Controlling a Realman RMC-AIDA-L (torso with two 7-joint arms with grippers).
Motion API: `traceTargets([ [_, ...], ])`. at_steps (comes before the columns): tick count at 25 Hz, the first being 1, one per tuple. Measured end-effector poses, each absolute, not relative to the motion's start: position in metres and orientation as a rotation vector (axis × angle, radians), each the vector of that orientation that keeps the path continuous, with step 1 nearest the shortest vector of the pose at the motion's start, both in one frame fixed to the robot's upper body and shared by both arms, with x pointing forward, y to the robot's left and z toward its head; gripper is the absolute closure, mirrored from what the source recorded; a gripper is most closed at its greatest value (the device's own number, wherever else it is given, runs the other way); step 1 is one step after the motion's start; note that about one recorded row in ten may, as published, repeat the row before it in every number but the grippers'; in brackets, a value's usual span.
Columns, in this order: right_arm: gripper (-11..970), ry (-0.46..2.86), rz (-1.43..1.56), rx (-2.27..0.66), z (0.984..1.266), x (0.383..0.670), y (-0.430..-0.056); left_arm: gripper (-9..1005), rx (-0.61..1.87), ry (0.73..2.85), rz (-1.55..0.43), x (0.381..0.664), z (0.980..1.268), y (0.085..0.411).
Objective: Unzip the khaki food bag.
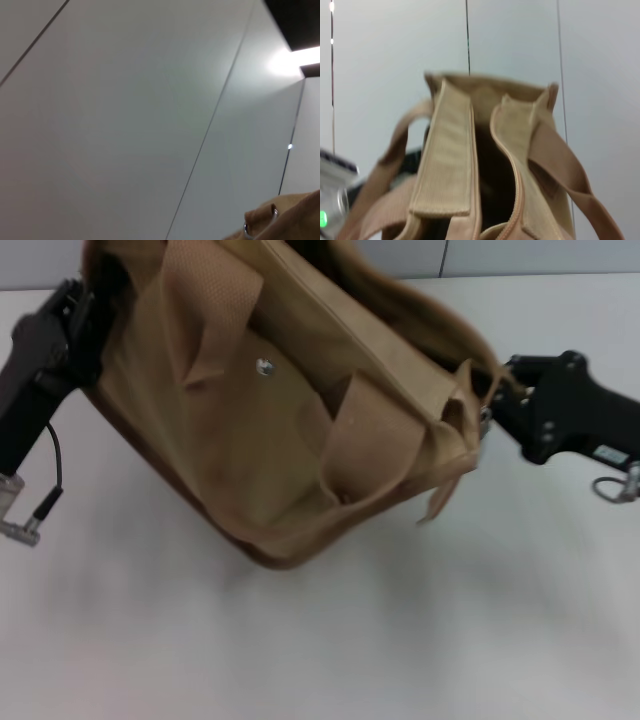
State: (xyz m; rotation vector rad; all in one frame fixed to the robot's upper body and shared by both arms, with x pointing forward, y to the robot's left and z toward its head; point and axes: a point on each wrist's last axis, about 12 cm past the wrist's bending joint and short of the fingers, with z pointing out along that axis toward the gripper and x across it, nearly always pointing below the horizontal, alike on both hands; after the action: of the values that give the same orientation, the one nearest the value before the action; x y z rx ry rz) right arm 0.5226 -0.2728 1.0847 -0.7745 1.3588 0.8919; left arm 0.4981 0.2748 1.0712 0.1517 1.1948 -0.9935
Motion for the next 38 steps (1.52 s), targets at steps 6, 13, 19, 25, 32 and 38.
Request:
traceTargets([
  [6,894,1.434,0.989,-0.743,1.107,0.538,-0.291,870,0.102,1.320,-1.015,0.488,1.055,0.281],
  [13,873,1.586,1.021,-0.739,1.114,0.560,-0.287,527,0.057,1.393,-1.004,0.479,1.043,0.286],
  [19,854,1.638,1.019,-0.689,1.109,0.557,-0.292,333,0.091,1.371,-1.007,0.470,1.046,0.293],
  [25,709,1.638,0.983,-0.595,1.112,0.542,-0.320,241,0.192,1.333,-1.036,0.464,1.057,0.304],
  [32,406,1.484,1.009,-0.510,1.119,0.503,-0.353,244,0.405,1.321,-1.065,0.462,1.075,0.325],
  [38,228,1.305,1.142,-0.733,1.120,0.461,-0.343,251,0.699,1.371,-1.138,0.456,1.092,0.345],
])
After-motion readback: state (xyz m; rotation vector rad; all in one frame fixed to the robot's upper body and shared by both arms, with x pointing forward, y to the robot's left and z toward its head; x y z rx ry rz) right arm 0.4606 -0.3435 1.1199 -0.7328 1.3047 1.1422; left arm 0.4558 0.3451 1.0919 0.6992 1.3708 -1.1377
